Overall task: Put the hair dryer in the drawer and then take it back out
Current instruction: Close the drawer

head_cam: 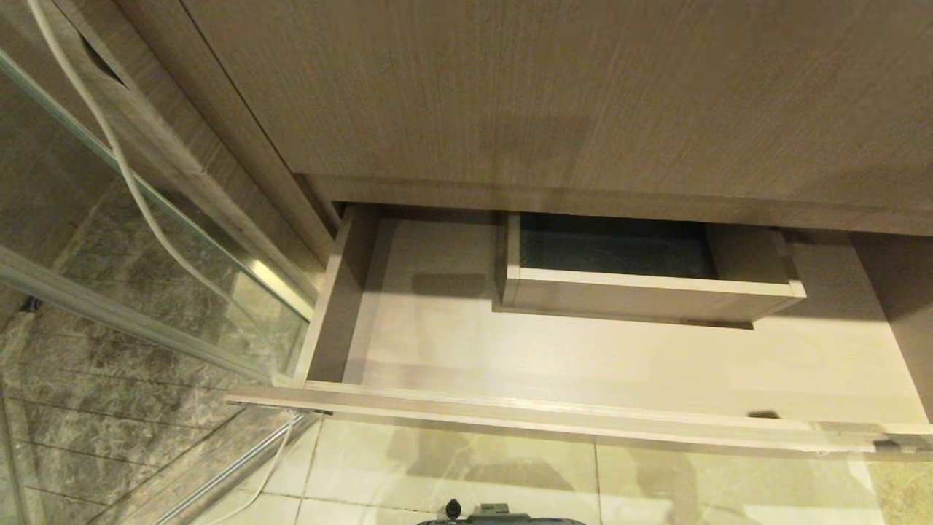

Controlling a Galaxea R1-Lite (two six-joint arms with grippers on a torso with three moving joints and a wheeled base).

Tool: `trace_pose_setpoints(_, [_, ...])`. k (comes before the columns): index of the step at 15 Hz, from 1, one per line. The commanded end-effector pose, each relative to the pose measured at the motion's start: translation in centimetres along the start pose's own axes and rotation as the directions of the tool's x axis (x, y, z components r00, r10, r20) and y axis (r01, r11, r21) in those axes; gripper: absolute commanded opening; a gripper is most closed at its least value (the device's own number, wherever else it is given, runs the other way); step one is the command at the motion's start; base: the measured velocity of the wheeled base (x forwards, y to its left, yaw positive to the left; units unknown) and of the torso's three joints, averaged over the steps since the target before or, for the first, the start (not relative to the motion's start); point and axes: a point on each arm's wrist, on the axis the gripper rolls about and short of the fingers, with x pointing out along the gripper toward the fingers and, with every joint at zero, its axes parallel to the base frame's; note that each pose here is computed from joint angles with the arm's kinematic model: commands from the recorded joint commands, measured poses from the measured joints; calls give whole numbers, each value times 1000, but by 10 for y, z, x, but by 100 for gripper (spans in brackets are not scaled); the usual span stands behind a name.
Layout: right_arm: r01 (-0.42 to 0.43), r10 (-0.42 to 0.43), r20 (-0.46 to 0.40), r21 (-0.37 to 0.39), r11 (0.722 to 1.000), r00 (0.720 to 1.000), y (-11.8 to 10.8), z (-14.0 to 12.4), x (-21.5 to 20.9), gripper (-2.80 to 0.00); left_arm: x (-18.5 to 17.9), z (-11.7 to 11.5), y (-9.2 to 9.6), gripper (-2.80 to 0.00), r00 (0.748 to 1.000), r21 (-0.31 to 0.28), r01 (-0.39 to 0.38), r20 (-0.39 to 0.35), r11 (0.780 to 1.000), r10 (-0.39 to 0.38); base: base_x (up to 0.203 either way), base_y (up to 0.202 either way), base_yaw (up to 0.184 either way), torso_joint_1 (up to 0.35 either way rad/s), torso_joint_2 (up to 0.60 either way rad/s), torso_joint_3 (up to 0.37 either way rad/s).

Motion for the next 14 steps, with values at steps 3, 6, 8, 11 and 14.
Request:
trace_pose_setpoints(3, [-110,116,-275,39,993,954,-6,-3,43,-280,0,0,0,-280,1000,0,0,0,1000,0,0,0,0,10,14,41])
trace_pose_setpoints(6, [-23,15,-417,-14,1000,909,-10,-2,62,-280,0,0,0,-280,1000,0,0,-1,1000,0,0,0,0,12,2,44])
trace_pose_setpoints(8, [-20,-1,-486,-37,999,874,-10,-3,75,-280,0,0,0,-280,1000,0,0,0,1000,0,0,0,0,6,8,36])
trace_pose_setpoints(11, [-57,24,-535,-45,997,844,-9,-2,94,-280,0,0,0,-280,1000,0,0,-2,1000,0,0,0,0,1,2,9])
trace_pose_setpoints(14, [-37,4,-490,-57,998,872,-12,8,105,-280,0,0,0,-280,1000,0,0,0,1000,0,0,0,0,0,0,0])
